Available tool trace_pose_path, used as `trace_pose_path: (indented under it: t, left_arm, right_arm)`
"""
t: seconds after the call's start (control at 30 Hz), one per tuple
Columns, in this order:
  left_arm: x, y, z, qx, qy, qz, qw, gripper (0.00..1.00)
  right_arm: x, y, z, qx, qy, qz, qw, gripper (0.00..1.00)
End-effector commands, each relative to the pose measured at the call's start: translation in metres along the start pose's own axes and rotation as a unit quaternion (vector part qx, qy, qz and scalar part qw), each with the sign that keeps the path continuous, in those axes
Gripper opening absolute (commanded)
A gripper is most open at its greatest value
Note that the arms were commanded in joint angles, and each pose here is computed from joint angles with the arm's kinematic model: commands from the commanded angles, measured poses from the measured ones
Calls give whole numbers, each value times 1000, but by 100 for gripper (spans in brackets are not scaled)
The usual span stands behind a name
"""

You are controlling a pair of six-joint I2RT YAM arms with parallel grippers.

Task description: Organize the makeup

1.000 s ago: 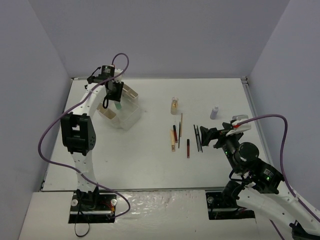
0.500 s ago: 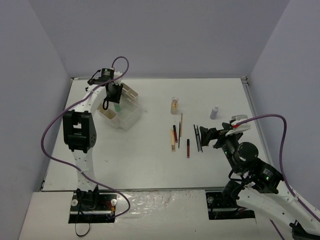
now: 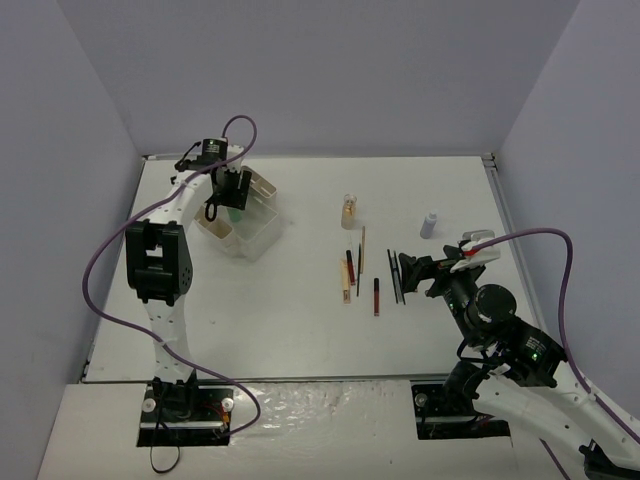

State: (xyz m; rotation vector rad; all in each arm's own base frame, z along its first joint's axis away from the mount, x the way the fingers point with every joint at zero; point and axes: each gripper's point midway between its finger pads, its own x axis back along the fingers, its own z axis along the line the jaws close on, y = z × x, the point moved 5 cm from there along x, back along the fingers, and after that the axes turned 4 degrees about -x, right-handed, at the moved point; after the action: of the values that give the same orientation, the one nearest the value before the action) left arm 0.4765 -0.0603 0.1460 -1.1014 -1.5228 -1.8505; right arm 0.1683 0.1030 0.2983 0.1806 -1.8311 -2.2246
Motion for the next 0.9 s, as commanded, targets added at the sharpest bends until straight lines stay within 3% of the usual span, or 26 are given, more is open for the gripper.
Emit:
trace_pose_path:
  t: [0.0,0.37,0.57,0.87]
  left_arm:
    - [47,32,10,20,24,-66,997,70]
    - [147,59,-3,42,50,-133,989,87]
    - [189,68,-78,67,31,-173,982,97]
    - [166,78,-206,41,-42,-186,981,97]
  right_arm:
    - [-4,8,6,-14,4,-18,1000,100]
    - [-1,11,5,-20,6,-25,999,100]
    - [2,15,2,-25,4,-34,999,100]
    - [5,18,0,-30,4,-42,999,100]
